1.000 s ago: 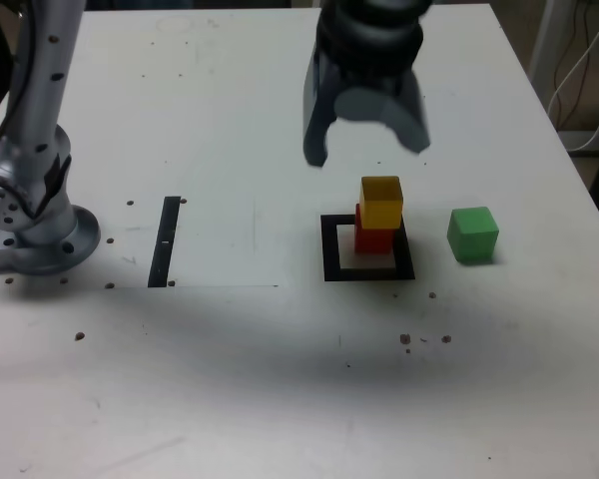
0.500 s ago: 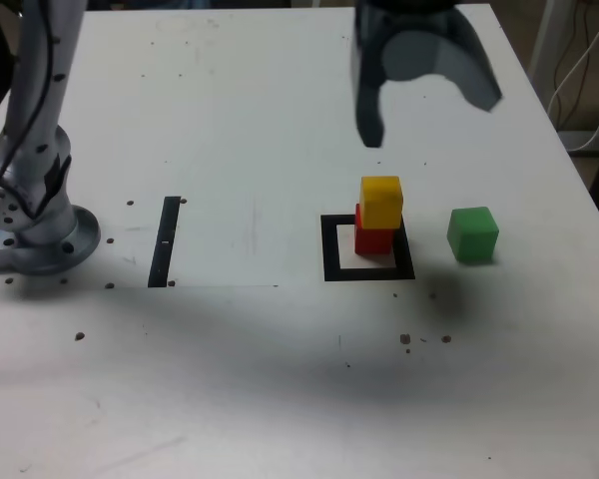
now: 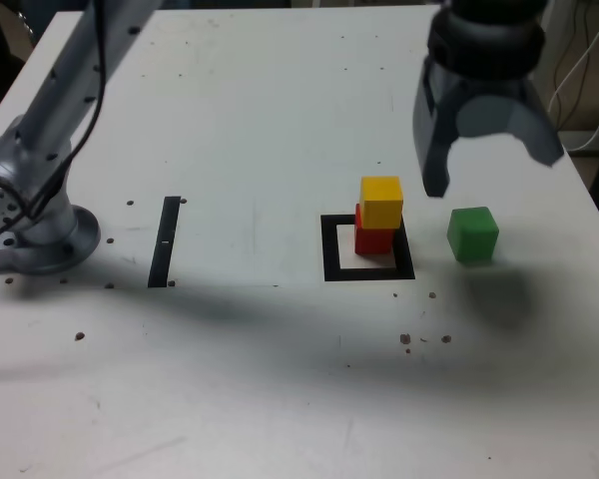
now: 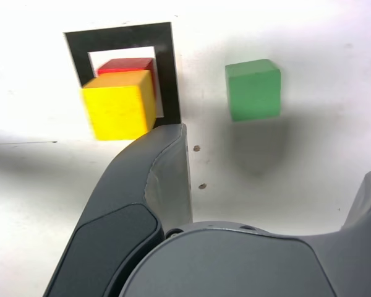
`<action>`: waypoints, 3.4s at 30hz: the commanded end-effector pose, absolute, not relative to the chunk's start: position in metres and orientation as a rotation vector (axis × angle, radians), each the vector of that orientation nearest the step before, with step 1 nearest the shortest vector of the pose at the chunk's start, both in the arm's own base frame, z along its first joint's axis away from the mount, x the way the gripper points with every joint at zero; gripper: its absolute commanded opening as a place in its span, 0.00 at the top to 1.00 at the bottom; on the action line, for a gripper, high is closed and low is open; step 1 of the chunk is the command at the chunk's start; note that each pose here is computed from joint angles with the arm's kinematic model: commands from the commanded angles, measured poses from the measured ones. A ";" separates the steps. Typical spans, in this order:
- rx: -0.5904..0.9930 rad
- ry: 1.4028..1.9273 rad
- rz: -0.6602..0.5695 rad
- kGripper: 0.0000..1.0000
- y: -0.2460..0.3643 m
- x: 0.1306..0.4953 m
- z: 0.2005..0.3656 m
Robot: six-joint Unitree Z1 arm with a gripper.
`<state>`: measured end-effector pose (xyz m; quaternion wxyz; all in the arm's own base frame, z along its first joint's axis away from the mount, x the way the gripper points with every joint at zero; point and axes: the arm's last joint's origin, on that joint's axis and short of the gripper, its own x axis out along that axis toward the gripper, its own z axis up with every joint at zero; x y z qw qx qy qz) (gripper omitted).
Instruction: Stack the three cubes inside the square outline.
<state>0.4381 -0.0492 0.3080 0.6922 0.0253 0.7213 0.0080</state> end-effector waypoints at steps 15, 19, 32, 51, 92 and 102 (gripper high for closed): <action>0.034 1.719 0.035 0.05 -0.031 0.458 0.256; 0.018 1.723 0.029 0.05 -0.029 0.464 0.246; -0.002 1.752 0.057 0.09 -0.016 0.473 0.219; -0.050 1.703 0.061 0.21 -0.015 0.482 0.210; 0.049 1.528 0.024 0.89 -0.016 0.451 0.321; 0.079 1.533 0.048 0.89 -0.012 0.389 0.367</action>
